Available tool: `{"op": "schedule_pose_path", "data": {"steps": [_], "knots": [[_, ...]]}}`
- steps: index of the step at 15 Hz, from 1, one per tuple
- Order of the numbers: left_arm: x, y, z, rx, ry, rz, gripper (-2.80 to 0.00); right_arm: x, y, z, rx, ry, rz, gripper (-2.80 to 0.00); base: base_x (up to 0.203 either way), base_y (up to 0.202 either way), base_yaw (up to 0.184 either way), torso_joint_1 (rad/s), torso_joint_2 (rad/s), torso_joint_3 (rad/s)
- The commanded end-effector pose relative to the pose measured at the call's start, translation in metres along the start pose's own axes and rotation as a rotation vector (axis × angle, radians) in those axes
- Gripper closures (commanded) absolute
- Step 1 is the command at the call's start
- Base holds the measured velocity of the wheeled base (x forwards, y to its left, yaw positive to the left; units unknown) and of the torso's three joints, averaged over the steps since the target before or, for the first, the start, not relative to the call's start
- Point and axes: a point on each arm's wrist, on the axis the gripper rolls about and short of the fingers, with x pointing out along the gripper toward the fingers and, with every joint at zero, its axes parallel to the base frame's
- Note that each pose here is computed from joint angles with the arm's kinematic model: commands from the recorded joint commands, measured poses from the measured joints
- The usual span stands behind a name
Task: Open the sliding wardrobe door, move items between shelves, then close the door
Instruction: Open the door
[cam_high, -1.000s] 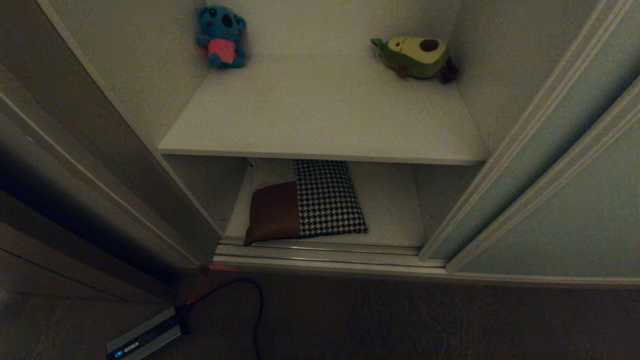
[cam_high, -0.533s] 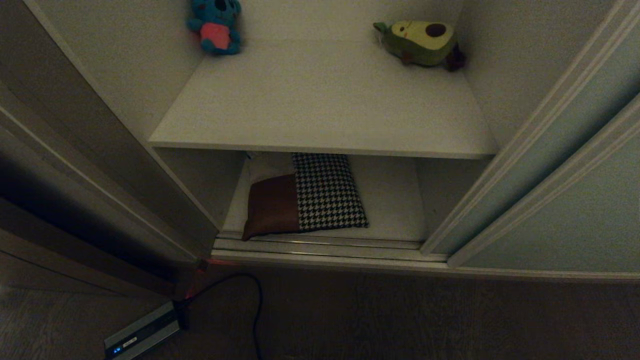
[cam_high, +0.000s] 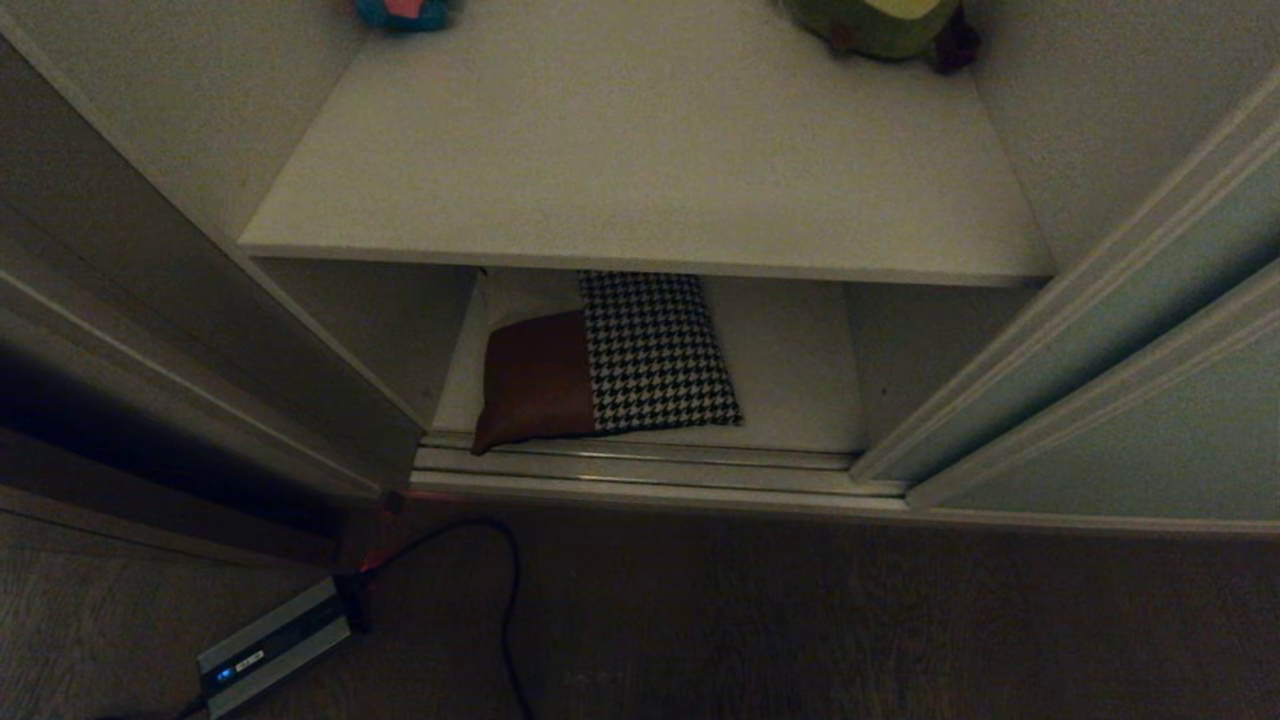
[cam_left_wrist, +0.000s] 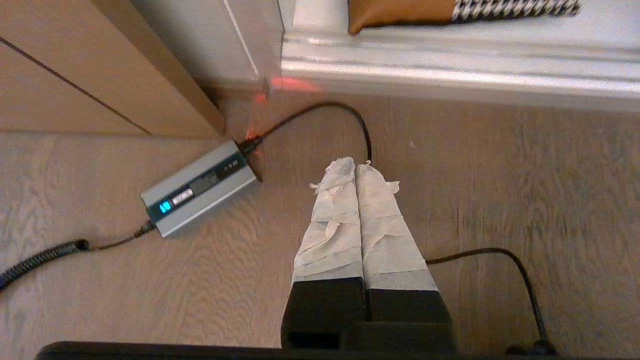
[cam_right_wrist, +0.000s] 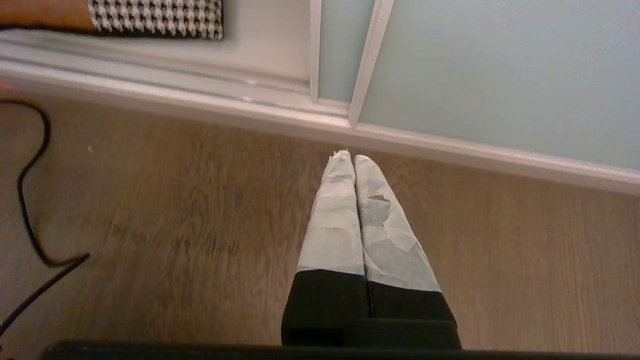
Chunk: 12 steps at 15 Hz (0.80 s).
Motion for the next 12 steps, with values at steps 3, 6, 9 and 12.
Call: {"op": "schedule_pose_path", "data": {"steps": [3, 6, 9, 12], "knots": [[0.0, 0.0, 0.0001, 0.0, 0.001, 0.0, 0.0, 0.0002, 0.0, -0.0008, 0.0, 0.003, 0.001, 0.0, 0.0, 0.0, 0.0, 0.003, 0.0, -0.198], [0.0, 0.0, 0.0001, 0.0, 0.001, 0.0, 0.0, 0.0002, 0.0, -0.0008, 0.0, 0.003, 0.001, 0.0, 0.0, 0.0, 0.0, 0.005, 0.0, -0.196], [0.0, 0.0, 0.0001, 0.0, 0.001, 0.0, 0.0, 0.0002, 0.0, -0.0008, 0.0, 0.003, 0.001, 0.0, 0.0, 0.0, 0.0, 0.002, 0.0, -0.196], [0.0, 0.0, 0.0001, 0.0, 0.001, 0.0, 0.0, 0.0002, 0.0, -0.0008, 0.0, 0.003, 0.001, 0.0, 0.0, 0.0, 0.0, 0.005, 0.0, -0.198]]}}
